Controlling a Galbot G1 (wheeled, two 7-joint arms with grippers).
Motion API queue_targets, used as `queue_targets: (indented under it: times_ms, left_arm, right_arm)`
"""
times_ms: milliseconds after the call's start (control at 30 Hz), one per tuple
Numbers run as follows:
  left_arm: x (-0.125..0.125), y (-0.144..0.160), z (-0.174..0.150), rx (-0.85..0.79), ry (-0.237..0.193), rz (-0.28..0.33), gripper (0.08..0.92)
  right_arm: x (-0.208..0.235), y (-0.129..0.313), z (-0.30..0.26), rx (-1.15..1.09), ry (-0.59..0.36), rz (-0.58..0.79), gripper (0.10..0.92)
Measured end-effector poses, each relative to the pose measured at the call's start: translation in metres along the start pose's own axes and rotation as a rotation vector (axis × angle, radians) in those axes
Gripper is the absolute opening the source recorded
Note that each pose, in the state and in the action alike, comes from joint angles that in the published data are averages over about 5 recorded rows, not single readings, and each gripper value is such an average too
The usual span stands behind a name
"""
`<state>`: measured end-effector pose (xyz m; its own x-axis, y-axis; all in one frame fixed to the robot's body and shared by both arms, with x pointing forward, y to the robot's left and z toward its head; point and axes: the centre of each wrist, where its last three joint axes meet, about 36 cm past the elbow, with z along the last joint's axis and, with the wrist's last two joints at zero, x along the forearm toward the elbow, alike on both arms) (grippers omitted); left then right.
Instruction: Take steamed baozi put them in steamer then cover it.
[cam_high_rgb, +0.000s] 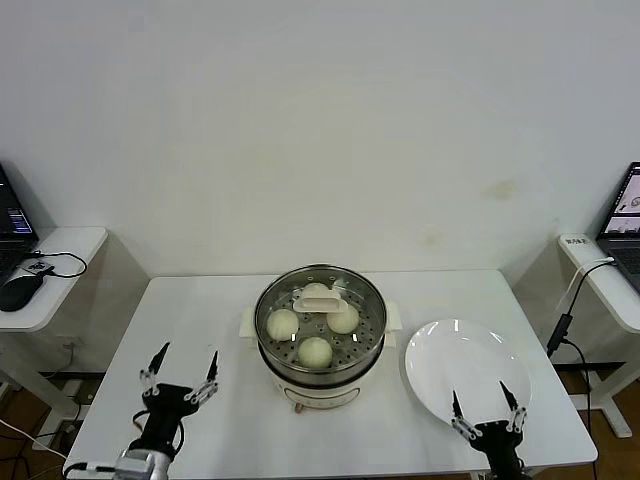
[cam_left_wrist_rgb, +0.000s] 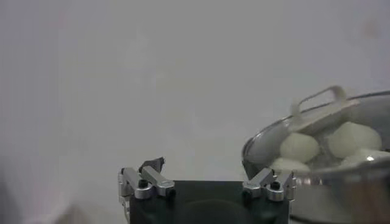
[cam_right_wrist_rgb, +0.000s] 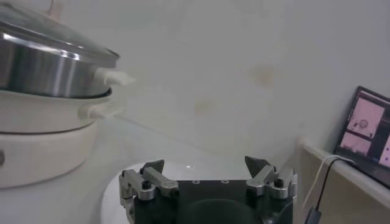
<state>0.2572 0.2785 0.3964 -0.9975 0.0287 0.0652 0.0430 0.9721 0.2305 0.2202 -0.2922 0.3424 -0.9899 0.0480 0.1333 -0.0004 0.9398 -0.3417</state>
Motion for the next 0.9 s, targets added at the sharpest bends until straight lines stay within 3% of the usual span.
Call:
queue_targets:
  times_ms: [367,900]
  left_arm:
    - [0.015,0.013,0.028,0.116,0.060,-0.033,0.823]
    - [0.023,0.016,0.041,0.150,0.081,-0.026,0.823]
  right_arm:
    - [0.007,0.009,-0.002,-0.028,0.002,-0.037,0.823]
    - [0.010,0.015,-0.003,-0.044,0.004,-0.065,0.823]
